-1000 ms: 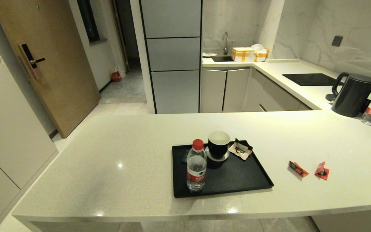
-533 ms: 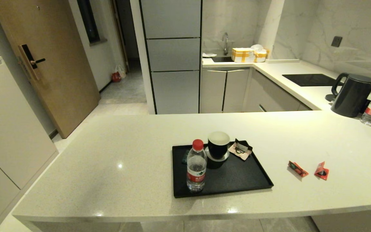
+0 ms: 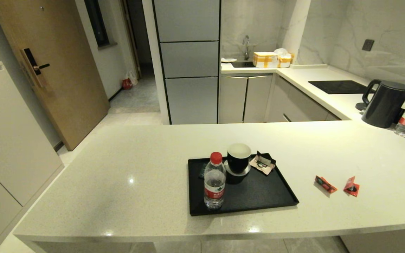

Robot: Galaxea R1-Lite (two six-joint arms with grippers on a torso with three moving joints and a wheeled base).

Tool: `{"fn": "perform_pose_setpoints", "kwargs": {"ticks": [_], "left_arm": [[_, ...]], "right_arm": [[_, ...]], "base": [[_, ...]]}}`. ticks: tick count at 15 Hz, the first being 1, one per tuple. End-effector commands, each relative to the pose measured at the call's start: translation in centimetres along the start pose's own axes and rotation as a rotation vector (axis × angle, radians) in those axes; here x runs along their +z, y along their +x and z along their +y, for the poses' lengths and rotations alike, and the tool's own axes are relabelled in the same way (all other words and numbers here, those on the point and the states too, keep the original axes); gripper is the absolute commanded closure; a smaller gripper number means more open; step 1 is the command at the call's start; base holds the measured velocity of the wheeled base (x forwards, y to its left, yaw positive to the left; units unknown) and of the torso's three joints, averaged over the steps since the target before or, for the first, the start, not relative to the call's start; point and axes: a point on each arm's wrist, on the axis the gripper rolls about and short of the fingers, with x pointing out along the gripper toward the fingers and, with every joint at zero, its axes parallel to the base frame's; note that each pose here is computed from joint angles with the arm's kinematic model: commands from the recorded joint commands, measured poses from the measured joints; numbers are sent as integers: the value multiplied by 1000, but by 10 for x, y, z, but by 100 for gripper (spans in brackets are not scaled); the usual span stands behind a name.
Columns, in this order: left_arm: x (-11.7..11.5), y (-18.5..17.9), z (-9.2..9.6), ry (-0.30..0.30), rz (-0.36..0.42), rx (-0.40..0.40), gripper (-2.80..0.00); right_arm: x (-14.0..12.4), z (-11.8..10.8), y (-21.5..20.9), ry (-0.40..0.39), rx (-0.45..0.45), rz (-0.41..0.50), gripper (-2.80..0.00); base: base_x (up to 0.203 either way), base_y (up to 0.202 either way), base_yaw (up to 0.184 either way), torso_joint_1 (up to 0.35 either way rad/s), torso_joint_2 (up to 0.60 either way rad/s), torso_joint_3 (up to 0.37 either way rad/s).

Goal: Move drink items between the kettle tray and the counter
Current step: Return the tea bag to its original position

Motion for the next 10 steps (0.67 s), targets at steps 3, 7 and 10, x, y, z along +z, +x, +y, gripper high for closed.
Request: {"fn": "perform_pose_setpoints", "kwargs": {"ticks": [3,7,10], "left_arm": [[0,0,0,0,0,1,0],[0,0,0,0,0,1,0],[0,0,0,0,0,1,0]], "right_arm": [[-16,8,5,-14,258,-25,0],[-19,8,3,-2,268,69,0],[-21,8,4,-21,247,65,0]], "base": [[0,0,0,0,0,0],[0,0,0,0,0,0],[0,0,0,0,0,0]]}}
